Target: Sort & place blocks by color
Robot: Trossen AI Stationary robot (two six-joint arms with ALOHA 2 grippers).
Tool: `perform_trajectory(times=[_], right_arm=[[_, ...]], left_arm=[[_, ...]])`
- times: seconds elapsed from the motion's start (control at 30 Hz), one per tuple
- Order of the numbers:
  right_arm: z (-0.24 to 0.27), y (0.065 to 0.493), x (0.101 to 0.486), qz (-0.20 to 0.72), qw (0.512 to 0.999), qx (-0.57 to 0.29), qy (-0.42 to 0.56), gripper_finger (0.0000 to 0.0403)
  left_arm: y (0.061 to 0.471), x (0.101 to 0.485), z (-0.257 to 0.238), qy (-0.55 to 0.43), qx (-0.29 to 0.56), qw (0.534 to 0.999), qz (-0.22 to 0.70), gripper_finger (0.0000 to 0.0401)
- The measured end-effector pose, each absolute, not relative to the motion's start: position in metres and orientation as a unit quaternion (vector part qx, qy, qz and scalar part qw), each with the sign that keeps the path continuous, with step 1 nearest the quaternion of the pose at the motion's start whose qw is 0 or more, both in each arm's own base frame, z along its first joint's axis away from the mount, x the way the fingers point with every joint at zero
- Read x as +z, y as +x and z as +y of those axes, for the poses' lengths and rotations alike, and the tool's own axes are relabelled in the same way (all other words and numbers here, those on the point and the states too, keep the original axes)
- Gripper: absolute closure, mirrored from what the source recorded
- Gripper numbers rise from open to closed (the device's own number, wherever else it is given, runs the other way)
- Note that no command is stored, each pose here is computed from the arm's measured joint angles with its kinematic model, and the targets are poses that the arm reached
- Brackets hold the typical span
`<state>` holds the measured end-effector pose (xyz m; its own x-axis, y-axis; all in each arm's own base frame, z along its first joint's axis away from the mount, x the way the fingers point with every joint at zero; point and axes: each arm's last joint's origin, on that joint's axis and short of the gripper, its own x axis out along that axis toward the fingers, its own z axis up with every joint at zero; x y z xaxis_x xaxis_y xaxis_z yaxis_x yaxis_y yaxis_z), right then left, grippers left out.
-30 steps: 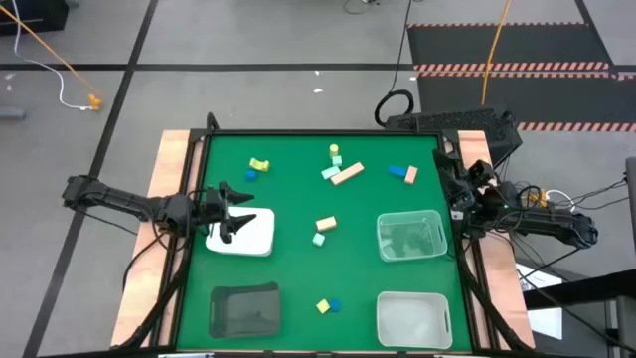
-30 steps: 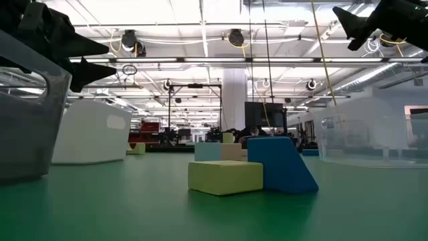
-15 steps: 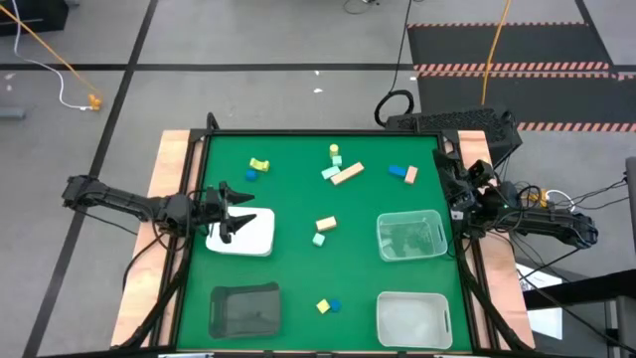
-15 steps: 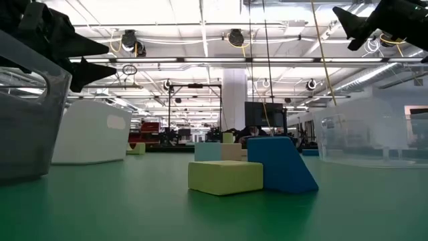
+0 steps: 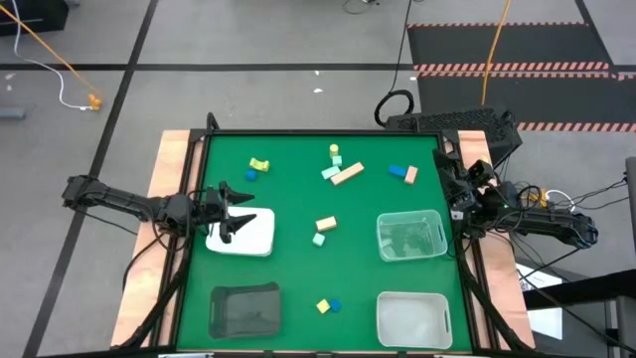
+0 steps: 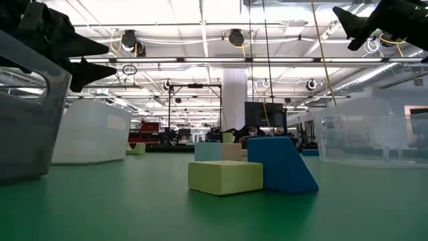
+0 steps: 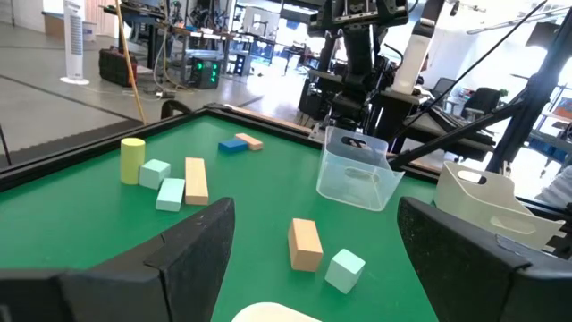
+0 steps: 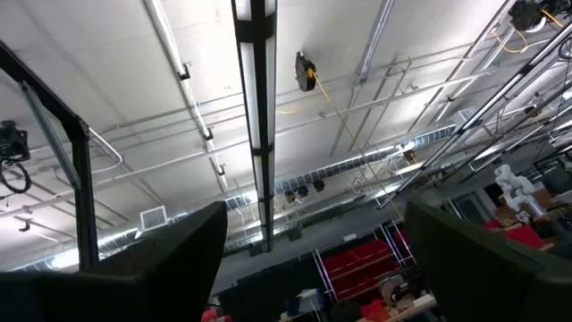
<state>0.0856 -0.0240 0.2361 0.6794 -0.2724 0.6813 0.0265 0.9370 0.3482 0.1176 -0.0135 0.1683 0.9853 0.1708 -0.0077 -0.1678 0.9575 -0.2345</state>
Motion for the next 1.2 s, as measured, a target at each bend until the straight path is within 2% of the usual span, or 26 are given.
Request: perform_trajectory(times=[0.87, 1.07, 1.2], right_arm=[[-0.0240, 0.0856, 0.2362, -0.392, 0.903, -0.083, 0.157, 0.0069], [-0.0241, 0.0856, 0.2361, -0.394, 0.897, -0.070, 0.186, 0.0069], [-0.0261, 0.0850, 0.2359, -0.402, 0.888, -0.104, 0.198, 0.0069]], left_arm=[[0.1176, 0.1682, -0.0134, -0.118, 0.086, 0.989, -0.006, 0.0089], [0.1176, 0.1682, -0.0134, -0.118, 0.086, 0.989, -0.006, 0.0089], [0.1176, 0.1683, -0.0134, -0.118, 0.086, 0.989, -0.006, 0.0089]])
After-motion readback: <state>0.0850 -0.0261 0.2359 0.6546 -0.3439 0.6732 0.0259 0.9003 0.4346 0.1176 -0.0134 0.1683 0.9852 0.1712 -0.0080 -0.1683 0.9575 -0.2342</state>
